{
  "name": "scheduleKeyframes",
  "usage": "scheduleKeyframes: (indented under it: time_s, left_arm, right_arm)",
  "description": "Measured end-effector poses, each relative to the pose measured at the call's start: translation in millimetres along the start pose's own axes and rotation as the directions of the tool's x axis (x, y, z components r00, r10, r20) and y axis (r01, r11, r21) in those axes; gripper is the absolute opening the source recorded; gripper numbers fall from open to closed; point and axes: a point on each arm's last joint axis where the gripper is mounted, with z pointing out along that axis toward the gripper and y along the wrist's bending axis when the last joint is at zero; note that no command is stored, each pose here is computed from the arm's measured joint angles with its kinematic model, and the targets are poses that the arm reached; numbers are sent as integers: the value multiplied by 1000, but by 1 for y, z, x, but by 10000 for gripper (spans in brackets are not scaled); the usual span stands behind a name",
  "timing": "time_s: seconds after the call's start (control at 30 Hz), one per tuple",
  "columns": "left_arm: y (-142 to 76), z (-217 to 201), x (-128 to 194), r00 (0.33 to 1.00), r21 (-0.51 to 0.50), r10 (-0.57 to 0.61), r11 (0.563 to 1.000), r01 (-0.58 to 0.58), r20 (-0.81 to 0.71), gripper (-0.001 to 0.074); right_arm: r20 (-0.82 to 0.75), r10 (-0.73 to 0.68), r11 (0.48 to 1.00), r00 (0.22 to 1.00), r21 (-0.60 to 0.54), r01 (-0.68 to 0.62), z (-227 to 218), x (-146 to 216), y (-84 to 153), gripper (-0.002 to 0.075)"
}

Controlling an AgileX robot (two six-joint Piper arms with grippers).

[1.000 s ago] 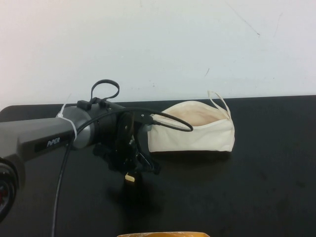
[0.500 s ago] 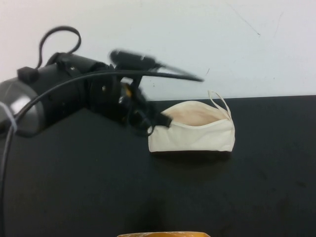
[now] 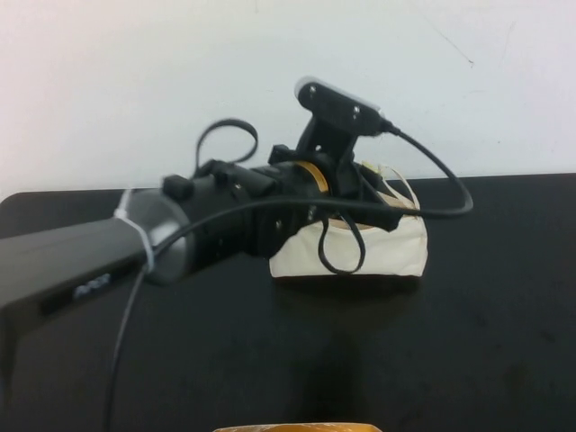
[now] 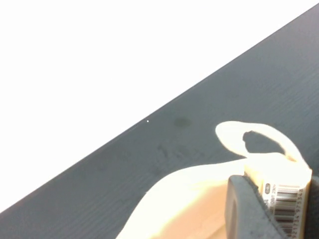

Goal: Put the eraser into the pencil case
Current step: Place the eraser on the pencil case

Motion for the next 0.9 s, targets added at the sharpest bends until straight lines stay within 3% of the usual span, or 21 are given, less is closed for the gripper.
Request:
scheduleKeyframes:
  time_s: [0.17,0.23,0.4,0.57,0.67,0.8,0.9]
  left_arm:
    - [0,17,15,1000,-4,-4,1000,4,-4,191]
    - [0,21,19,1000,-4,-9,1000,9,-13,230]
    - [2,27,25,1000,-9,-15,1000,15,-26,433]
    - [24,20,24,996,-49,-68,997,65,-54,481]
    - [36,-3,14,986,-61,-92,995,85,-138,381]
    - [44,-49,-12,982,-74,-7,997,-7,-189,109]
    - [47,-84,-30,988,-96,49,993,-63,-144,30]
  right_arm:
    - [0,0,1000,1000,0,0,0,0,0,-1]
    - [0,0,1000,1000,0,0,0,0,0,-1]
    - [0,0,1000,1000,0,0,0,0,0,-1]
    - [0,0,1000,1000,0,0,0,0,0,-1]
    - [0,0,1000,1000,0,0,0,0,0,-1]
    - [0,0,1000,1000,0,0,0,0,0,-1]
    - [0,0,1000,1000,0,0,0,0,0,-1]
